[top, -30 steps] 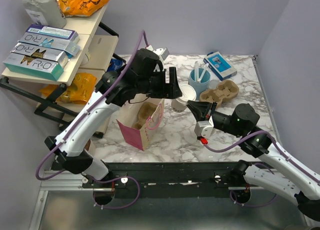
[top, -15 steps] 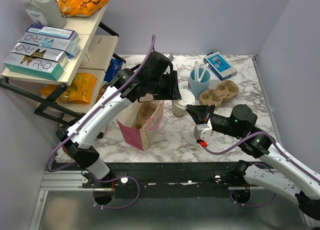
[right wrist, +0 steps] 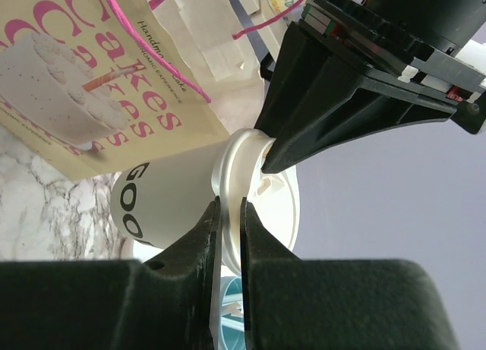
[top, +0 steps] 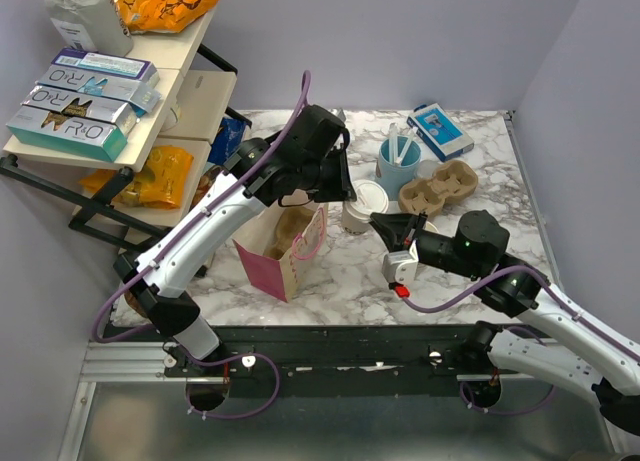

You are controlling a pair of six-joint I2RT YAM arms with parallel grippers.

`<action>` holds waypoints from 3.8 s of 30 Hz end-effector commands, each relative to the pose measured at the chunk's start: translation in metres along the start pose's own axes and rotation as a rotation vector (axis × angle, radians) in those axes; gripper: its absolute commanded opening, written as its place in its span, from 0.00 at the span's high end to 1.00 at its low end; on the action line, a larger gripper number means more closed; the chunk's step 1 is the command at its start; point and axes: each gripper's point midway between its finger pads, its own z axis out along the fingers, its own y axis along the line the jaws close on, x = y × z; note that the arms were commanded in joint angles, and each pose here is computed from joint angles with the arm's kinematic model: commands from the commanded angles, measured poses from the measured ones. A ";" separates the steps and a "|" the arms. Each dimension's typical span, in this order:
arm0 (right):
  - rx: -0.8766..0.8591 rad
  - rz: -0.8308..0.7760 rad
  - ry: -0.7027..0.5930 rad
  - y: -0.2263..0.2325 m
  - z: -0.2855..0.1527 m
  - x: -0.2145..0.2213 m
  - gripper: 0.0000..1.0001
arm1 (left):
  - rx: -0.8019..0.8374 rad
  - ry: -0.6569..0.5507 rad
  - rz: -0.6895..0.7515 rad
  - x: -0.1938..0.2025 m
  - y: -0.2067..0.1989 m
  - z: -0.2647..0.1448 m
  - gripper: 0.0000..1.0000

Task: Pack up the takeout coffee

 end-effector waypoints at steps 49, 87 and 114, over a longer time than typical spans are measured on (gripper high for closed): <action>0.105 1.188 0.440 -0.051 0.119 0.049 0.13 | 0.017 -0.514 -0.158 0.010 0.088 -0.220 1.00; 0.141 1.666 0.659 0.019 0.061 0.047 0.94 | -0.001 -0.383 -0.165 -0.004 0.056 -0.117 1.00; 0.672 1.606 0.507 -0.024 -0.036 0.064 0.00 | 0.015 -0.246 -0.260 0.018 0.065 -0.036 1.00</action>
